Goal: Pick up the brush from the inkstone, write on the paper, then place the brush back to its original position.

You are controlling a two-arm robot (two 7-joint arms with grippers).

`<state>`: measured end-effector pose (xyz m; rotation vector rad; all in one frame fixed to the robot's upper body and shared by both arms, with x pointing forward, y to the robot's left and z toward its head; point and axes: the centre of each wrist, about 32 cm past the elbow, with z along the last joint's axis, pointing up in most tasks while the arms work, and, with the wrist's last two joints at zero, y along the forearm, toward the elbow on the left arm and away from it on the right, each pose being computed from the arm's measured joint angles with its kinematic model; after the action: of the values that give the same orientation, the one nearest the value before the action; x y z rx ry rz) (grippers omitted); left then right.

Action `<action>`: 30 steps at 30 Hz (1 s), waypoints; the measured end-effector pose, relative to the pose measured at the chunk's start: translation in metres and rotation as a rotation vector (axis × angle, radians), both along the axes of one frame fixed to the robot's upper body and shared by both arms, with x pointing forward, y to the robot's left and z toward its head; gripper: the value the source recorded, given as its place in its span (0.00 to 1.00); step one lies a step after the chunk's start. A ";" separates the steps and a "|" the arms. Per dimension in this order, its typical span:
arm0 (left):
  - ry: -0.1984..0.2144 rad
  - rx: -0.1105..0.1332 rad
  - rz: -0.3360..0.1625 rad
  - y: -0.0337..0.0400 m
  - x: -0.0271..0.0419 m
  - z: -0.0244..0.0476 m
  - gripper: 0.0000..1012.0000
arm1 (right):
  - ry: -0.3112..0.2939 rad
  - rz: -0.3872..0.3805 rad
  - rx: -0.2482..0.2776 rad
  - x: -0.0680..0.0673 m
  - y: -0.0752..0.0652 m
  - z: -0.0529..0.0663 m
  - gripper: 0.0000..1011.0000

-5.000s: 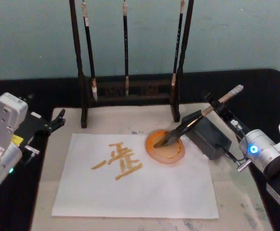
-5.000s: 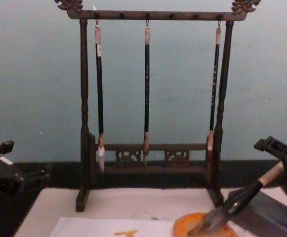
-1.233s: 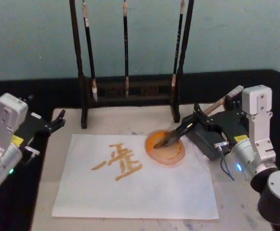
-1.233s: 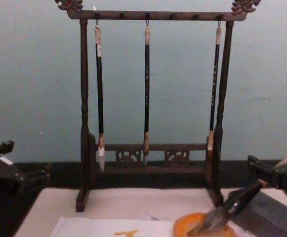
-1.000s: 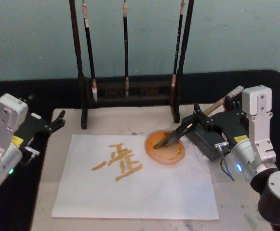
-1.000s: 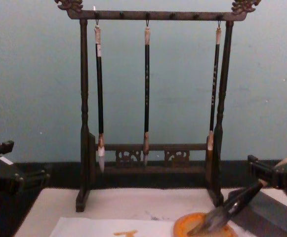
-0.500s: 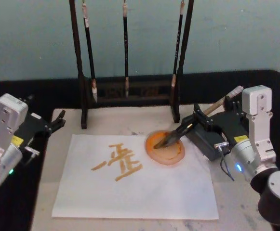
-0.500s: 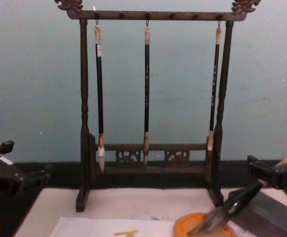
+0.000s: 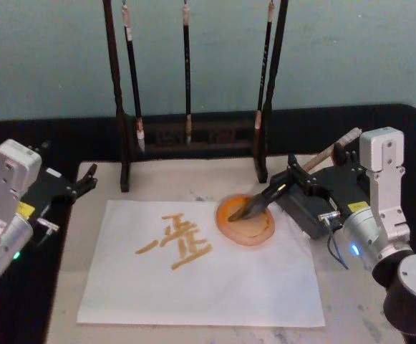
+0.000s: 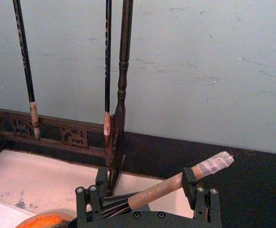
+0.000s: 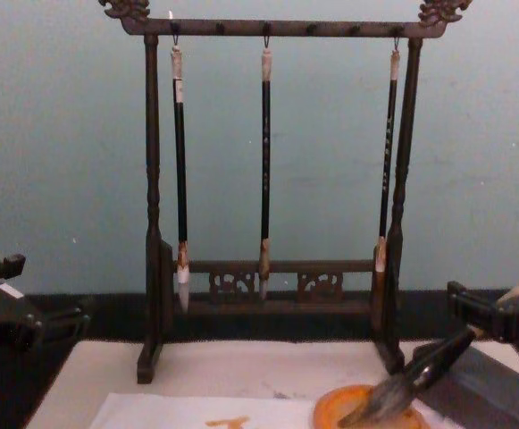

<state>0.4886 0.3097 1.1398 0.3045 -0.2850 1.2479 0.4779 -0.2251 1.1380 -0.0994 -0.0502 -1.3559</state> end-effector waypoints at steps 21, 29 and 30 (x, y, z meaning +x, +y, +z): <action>0.000 0.000 0.000 0.0000 0.0000 0.0000 1.00 | 0.000 0.000 0.000 0.000 0.000 0.000 0.99; 0.000 0.000 0.000 0.0000 0.0000 0.0000 1.00 | 0.000 0.000 0.000 0.000 0.000 0.000 0.99; 0.000 0.000 0.000 0.0000 0.0000 0.0000 1.00 | 0.000 0.000 0.000 0.000 0.000 0.000 0.99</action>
<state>0.4886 0.3097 1.1398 0.3045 -0.2850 1.2479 0.4779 -0.2250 1.1380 -0.0994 -0.0503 -1.3560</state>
